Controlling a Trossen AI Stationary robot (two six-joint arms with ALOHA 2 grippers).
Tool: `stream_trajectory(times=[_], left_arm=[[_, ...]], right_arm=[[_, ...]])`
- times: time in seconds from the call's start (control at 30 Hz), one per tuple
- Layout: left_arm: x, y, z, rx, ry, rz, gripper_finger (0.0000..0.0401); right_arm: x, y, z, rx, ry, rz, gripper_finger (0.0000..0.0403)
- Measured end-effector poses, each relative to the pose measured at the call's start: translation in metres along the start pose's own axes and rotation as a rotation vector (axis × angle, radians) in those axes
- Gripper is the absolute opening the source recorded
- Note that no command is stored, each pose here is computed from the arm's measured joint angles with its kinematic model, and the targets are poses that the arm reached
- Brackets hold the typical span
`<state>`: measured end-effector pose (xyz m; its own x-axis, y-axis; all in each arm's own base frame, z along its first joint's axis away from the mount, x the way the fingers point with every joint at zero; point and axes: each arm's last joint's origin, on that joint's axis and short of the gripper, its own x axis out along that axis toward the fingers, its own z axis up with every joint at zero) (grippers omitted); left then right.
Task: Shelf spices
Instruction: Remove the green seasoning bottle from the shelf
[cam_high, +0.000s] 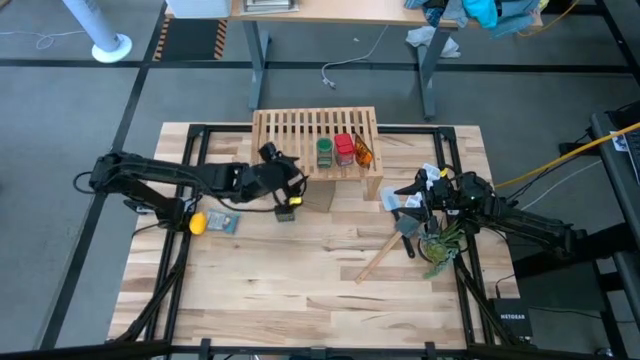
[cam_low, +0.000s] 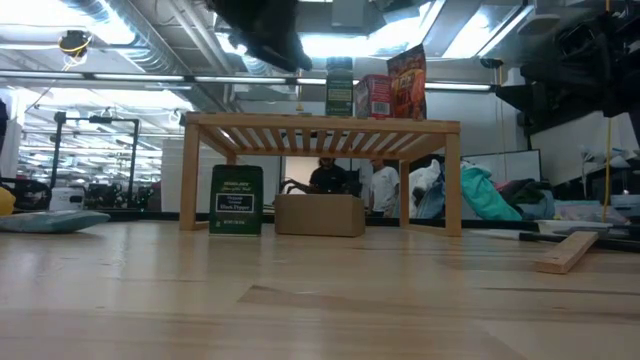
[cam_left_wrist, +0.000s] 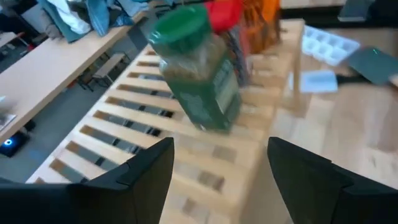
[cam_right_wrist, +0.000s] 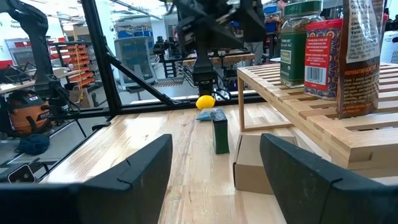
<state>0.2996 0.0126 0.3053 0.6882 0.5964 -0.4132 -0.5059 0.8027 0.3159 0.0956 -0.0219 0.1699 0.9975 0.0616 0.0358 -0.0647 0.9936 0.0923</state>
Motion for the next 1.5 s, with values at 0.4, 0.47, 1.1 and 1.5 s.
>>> stream_trajectory(times=[0.4,0.47,1.1,1.5], left_arm=[[0.027,0.029,-0.006,-0.08,-0.037,-0.032,0.0253],[0.033,0.033,-0.014,-0.099,-0.046,-0.022,0.0253],[0.049,0.053,-0.038,-0.12,-0.073,-0.155,0.0254],[0.05,0.055,-0.036,-0.13,-0.1,-0.151,0.0305]], right_arm=[[0.0,0.0,0.0,0.0,0.0,0.0,0.025],[0.0,0.0,0.0,0.0,0.0,-0.001,0.025],[0.0,0.0,0.0,0.0,0.0,-0.001,0.025],[0.0,0.0,0.0,0.0,0.0,-0.001,0.025]])
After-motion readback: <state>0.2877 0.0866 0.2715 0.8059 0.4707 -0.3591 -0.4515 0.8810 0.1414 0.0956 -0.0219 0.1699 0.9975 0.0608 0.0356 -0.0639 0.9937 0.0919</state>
